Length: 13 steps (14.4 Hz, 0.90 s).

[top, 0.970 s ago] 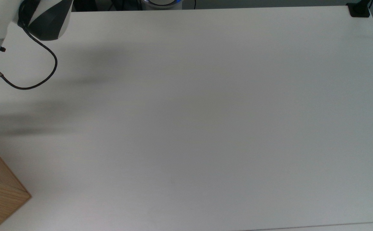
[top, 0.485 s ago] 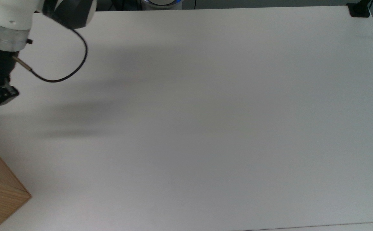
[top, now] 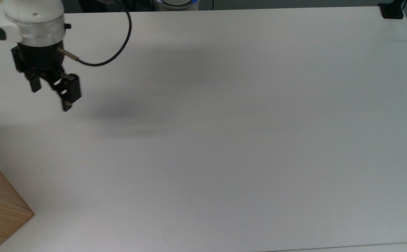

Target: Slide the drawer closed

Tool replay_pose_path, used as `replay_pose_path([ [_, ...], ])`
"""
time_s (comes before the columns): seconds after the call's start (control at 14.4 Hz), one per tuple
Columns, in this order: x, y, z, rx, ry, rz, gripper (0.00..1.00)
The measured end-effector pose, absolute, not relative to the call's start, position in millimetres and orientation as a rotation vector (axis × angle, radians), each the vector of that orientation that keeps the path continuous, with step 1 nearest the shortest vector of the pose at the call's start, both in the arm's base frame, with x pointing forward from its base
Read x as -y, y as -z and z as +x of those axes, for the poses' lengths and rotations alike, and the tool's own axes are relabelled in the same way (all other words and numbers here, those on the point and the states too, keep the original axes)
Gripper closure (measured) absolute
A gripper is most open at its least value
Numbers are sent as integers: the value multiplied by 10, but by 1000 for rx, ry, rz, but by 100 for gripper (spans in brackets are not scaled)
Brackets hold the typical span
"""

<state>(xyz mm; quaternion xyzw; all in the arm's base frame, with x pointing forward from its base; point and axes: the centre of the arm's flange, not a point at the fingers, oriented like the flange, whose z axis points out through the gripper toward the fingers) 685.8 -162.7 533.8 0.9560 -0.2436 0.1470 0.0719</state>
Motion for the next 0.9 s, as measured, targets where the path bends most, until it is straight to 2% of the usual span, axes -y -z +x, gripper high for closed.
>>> replay_pose_path([
  [0.07,1434,-5363,6790,646,-336,2919,0],
  [0.42,842,-5416,6570,380,-41,3011,0],
  [0.9,162,-5669,6374,8,52,3099,0],
])
